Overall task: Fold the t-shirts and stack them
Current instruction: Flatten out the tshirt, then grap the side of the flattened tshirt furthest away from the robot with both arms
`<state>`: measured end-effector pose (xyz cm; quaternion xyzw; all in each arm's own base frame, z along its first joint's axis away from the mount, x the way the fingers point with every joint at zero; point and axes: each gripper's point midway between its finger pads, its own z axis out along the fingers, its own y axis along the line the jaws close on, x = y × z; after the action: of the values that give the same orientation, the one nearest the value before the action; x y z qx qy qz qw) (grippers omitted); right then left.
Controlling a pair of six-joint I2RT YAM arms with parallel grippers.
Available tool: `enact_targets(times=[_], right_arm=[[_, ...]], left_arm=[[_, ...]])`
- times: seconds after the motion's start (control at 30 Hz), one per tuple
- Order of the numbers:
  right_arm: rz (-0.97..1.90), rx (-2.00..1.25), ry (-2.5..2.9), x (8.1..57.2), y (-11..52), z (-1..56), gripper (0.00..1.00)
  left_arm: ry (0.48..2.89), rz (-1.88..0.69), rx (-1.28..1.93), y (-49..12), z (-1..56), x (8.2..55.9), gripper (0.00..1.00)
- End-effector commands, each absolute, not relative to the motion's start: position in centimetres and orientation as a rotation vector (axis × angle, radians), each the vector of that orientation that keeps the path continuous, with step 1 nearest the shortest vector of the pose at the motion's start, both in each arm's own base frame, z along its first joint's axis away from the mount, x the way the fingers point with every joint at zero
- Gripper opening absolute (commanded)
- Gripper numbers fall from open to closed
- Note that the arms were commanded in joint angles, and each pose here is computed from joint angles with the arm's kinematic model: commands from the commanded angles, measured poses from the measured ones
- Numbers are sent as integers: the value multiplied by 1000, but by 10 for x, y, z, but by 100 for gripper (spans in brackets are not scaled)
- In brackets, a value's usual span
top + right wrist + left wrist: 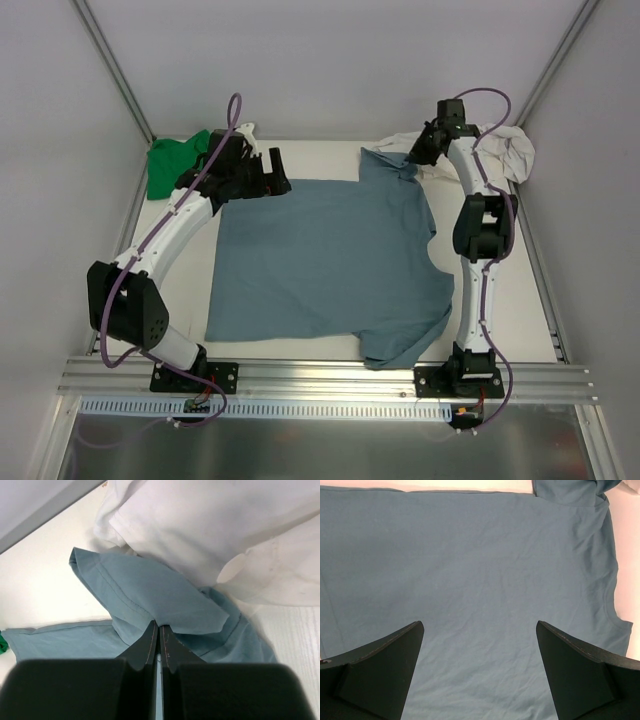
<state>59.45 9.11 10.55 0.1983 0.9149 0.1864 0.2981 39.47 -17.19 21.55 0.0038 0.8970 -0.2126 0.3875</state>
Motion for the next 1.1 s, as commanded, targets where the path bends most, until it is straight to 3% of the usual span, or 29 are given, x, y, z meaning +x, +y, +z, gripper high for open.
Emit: enact_targets(times=[0.0, 0.13, 0.3, 0.57, 0.83, 1.07], right_arm=[[532, 527, 2291, 597, 72, 182, 0], [525, 518, 2295, 589, 66, 189, 0], [536, 501, 2319, 579, 68, 191, 0], [561, 496, 2358, 556, 72, 192, 0], [565, 481, 2397, 536, 72, 192, 0], [562, 479, 2408, 532, 72, 193, 0]], left_arm=[[2258, -567, 16, -177, 215, 402, 99], [2251, -584, 8, -179, 212, 404, 99], [2282, -421, -30, -158, 189, 417, 99], [2242, -140, -46, -106, 149, 485, 99], [2172, -155, -66, -79, 128, 556, 97], [2214, -181, -92, -62, 110, 572, 97]])
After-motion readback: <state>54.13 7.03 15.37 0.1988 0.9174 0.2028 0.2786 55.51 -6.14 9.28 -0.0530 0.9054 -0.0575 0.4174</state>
